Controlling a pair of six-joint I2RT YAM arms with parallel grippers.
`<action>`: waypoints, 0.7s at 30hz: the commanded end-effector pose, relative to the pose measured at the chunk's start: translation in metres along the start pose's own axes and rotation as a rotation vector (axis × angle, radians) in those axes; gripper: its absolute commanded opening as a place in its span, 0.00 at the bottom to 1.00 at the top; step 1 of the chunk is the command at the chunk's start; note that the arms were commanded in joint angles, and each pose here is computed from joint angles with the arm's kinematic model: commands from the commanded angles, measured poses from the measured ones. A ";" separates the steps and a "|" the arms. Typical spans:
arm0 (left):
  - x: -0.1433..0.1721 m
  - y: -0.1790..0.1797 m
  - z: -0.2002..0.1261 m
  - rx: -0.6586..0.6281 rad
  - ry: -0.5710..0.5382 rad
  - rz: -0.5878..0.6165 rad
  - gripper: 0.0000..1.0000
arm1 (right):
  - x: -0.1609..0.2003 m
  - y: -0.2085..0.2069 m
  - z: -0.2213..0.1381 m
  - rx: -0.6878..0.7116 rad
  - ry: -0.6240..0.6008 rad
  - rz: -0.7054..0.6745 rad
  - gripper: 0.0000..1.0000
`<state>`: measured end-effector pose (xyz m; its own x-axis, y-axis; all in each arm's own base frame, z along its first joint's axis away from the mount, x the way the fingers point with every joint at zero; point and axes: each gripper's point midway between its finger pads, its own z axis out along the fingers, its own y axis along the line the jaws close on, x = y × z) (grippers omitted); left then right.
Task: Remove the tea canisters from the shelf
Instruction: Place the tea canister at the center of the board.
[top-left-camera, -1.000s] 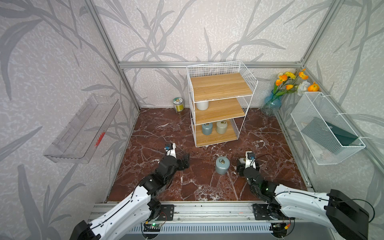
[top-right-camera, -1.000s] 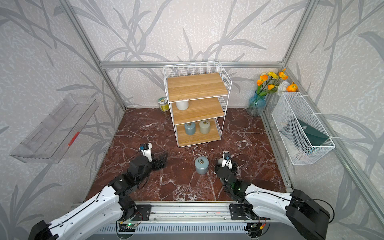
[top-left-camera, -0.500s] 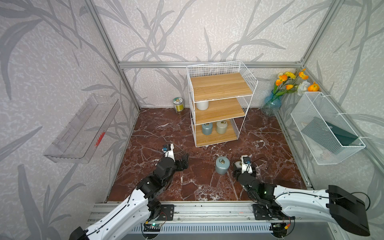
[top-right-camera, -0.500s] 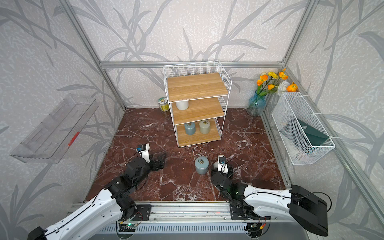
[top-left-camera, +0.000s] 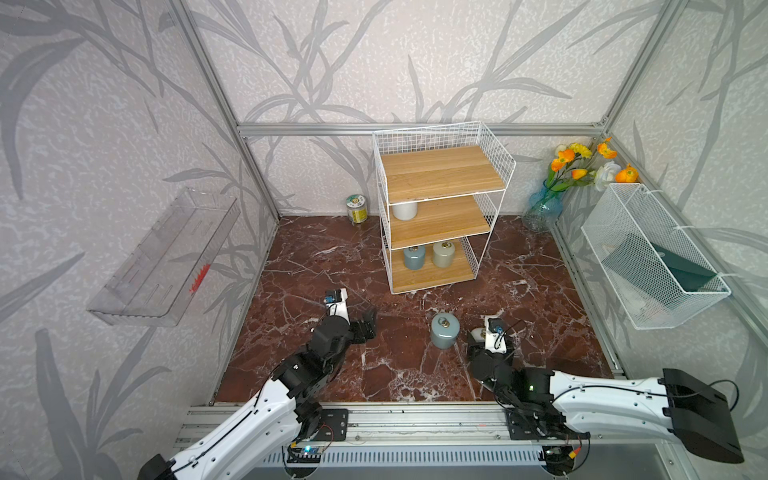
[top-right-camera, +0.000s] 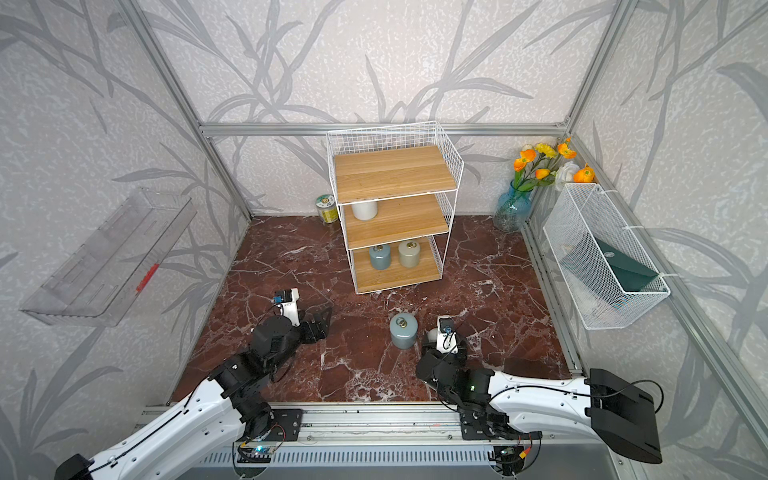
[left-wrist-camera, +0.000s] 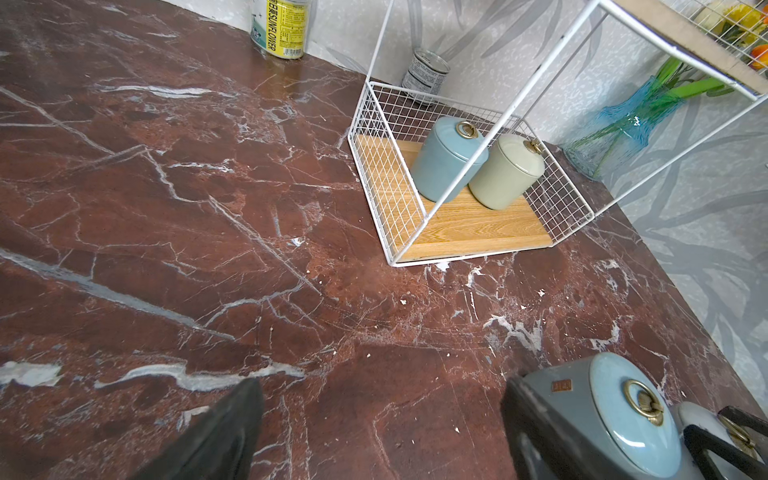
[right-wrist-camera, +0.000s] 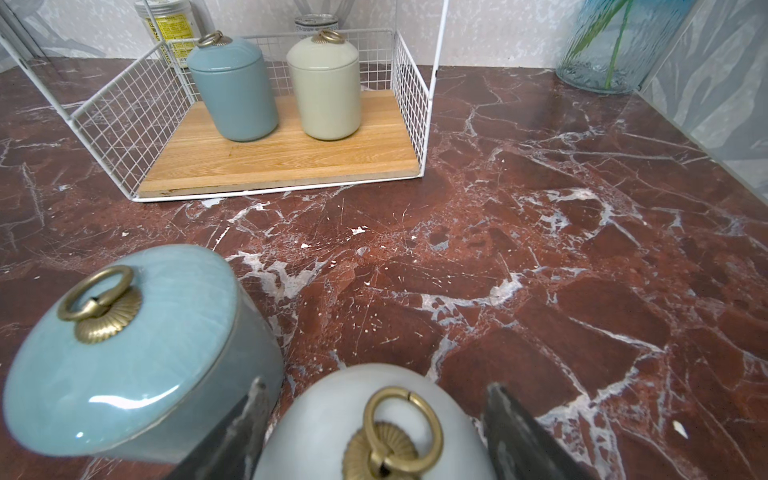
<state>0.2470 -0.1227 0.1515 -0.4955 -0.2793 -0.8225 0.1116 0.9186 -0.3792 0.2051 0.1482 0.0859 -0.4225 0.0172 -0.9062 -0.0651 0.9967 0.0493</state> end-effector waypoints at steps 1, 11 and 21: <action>0.005 0.006 -0.002 -0.015 0.000 -0.001 0.91 | 0.028 -0.008 -0.004 0.018 0.111 -0.057 0.67; 0.009 0.012 -0.006 -0.020 -0.012 -0.020 0.91 | 0.037 -0.007 -0.015 0.002 0.173 -0.057 0.73; 0.012 0.016 -0.007 -0.025 -0.018 -0.031 0.91 | 0.053 -0.002 -0.016 -0.014 0.257 -0.072 0.79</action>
<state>0.2386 -0.1137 0.1447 -0.4817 -0.3122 -0.8188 0.0939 0.9106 -0.4025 0.1888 0.1501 0.0792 -0.4963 -0.0103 -0.8681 -0.0661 0.9975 0.0260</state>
